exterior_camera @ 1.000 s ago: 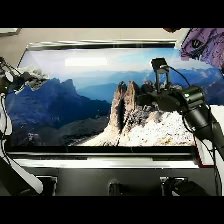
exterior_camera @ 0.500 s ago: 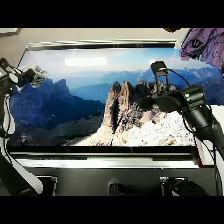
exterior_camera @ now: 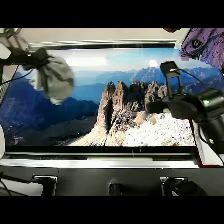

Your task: Fold the clothes and pants, and hang the long-sleeved shirts on hangers.

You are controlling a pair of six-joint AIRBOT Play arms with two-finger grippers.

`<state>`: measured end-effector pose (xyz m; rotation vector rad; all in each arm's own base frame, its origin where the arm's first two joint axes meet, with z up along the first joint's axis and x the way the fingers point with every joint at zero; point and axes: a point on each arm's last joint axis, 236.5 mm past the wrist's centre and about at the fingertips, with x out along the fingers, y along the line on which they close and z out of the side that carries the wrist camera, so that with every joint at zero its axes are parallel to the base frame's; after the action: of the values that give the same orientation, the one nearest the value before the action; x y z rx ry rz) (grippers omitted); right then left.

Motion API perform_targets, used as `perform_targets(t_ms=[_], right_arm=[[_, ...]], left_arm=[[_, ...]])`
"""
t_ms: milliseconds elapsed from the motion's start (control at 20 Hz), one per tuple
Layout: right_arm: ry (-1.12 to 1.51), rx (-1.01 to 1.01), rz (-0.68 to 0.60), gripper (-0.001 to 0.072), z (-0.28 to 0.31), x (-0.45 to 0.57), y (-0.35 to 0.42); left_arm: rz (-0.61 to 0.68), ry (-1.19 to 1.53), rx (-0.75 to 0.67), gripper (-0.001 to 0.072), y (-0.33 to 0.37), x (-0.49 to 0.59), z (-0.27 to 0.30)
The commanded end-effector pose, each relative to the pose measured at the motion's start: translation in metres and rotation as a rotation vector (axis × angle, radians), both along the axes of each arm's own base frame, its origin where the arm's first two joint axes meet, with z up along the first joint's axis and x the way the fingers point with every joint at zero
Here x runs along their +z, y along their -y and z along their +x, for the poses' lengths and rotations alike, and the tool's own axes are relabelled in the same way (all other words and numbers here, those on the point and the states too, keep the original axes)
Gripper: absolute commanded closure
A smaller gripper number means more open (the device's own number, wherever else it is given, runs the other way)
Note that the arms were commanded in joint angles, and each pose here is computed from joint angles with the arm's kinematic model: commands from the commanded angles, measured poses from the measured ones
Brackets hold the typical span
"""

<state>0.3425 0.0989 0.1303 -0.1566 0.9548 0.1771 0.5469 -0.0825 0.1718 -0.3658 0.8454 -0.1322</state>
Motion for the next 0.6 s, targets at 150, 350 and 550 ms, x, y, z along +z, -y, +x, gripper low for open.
perform_targets(t_ms=[150,350,550], right_arm=[[0.063,-0.057,-0.175,0.0456,-0.037,0.040,0.060],[0.083,-0.058,-0.195,0.0346,-0.047,0.050,0.069],[0.097,-0.090,-0.249,0.0296,-0.041,0.046,0.084]], left_arm=[[-0.101,-0.085,-0.389,0.0694,0.212,0.028,-0.121],[-0.058,-0.254,-0.494,0.0692,0.289,-0.062,-0.144],[-0.049,-0.368,-0.444,0.0401,0.294,-0.131,-0.126]])
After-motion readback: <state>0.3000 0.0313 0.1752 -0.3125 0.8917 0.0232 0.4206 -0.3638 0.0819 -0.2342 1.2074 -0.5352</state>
